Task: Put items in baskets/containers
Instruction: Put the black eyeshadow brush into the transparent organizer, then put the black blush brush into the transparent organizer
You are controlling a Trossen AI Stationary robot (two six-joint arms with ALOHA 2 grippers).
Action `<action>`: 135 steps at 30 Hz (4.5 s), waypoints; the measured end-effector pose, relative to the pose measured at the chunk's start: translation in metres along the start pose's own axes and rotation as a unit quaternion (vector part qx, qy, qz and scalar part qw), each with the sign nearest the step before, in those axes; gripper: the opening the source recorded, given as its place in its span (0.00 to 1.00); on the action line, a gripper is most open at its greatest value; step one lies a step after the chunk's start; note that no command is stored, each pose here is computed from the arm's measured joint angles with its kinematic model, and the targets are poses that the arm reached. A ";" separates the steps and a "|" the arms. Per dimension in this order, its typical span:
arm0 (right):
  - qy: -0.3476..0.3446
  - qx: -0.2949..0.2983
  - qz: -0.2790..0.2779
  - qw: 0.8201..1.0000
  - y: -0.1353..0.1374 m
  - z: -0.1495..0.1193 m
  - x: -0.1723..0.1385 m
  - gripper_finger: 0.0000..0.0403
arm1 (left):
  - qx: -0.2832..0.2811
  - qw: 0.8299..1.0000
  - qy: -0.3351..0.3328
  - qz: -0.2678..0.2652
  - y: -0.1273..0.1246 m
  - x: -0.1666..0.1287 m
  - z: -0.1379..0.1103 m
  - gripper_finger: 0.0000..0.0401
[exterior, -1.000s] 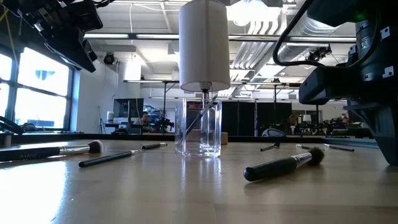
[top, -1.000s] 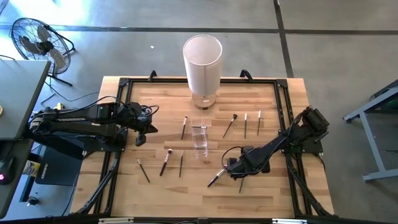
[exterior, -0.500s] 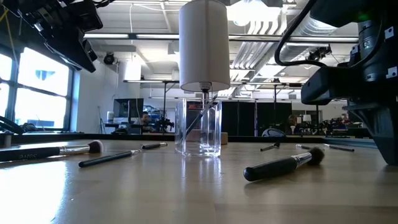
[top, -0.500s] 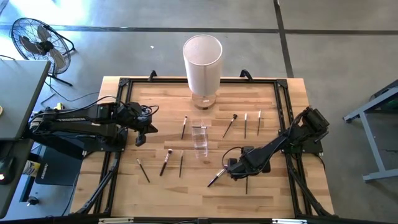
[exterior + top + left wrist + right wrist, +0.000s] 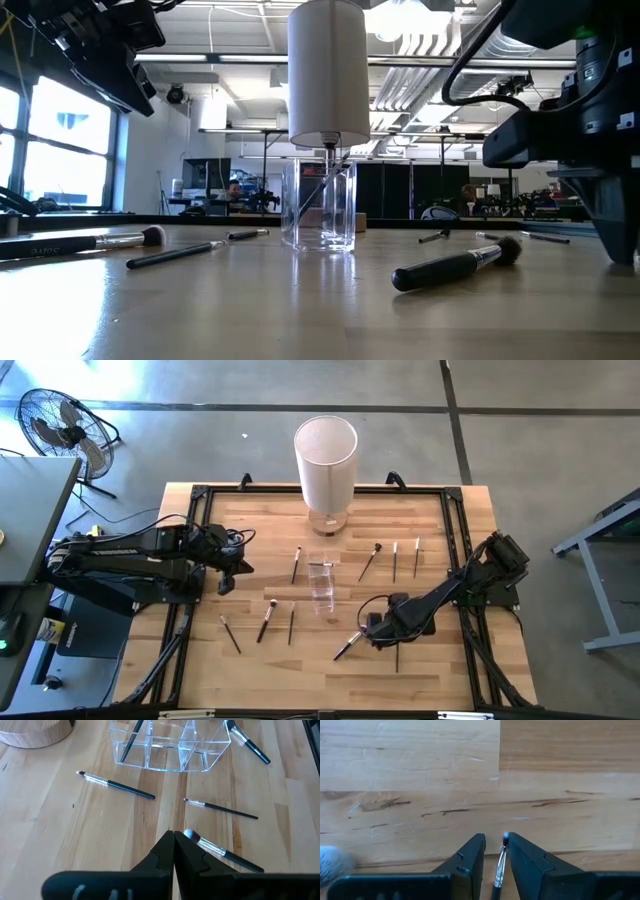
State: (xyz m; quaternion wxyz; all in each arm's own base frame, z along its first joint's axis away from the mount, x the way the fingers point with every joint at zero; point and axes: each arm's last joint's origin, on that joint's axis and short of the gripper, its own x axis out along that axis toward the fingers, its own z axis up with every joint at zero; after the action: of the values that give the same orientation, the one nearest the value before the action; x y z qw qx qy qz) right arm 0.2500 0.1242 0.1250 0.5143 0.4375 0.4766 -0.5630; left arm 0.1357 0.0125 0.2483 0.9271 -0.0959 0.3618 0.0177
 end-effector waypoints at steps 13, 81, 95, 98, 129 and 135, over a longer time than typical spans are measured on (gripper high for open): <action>0.007 -0.020 0.012 1.000 0.002 -0.001 0.001 0.02 | -0.002 1.000 0.000 0.000 0.000 0.000 0.000 0.00; -0.392 -0.364 0.366 0.762 0.074 0.112 -0.118 0.38 | -0.049 0.997 -0.066 -0.006 -0.001 -0.001 0.013 0.12; -0.171 -0.252 0.199 0.932 -0.044 0.106 -0.096 0.25 | -0.198 0.969 -0.120 0.084 -0.002 0.000 0.038 0.42; -0.127 -0.262 0.196 0.936 -0.061 0.102 -0.074 0.22 | -0.223 0.966 -0.077 0.107 -0.012 0.011 0.044 0.42; -0.135 -0.341 0.240 0.899 -0.109 0.107 -0.035 0.21 | -0.411 0.844 0.288 0.189 -0.058 0.178 0.024 0.42; -0.136 -0.343 0.241 0.898 -0.109 0.107 -0.035 0.21 | -0.406 0.840 0.288 0.216 -0.057 0.185 0.018 0.36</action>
State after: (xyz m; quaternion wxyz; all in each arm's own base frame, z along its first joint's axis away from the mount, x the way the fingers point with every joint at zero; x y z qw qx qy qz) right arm 0.1442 0.0267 0.1866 0.8121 0.2549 0.4455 -0.2777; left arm 0.2904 -0.0467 0.1461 0.6319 -0.3835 0.5846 0.3344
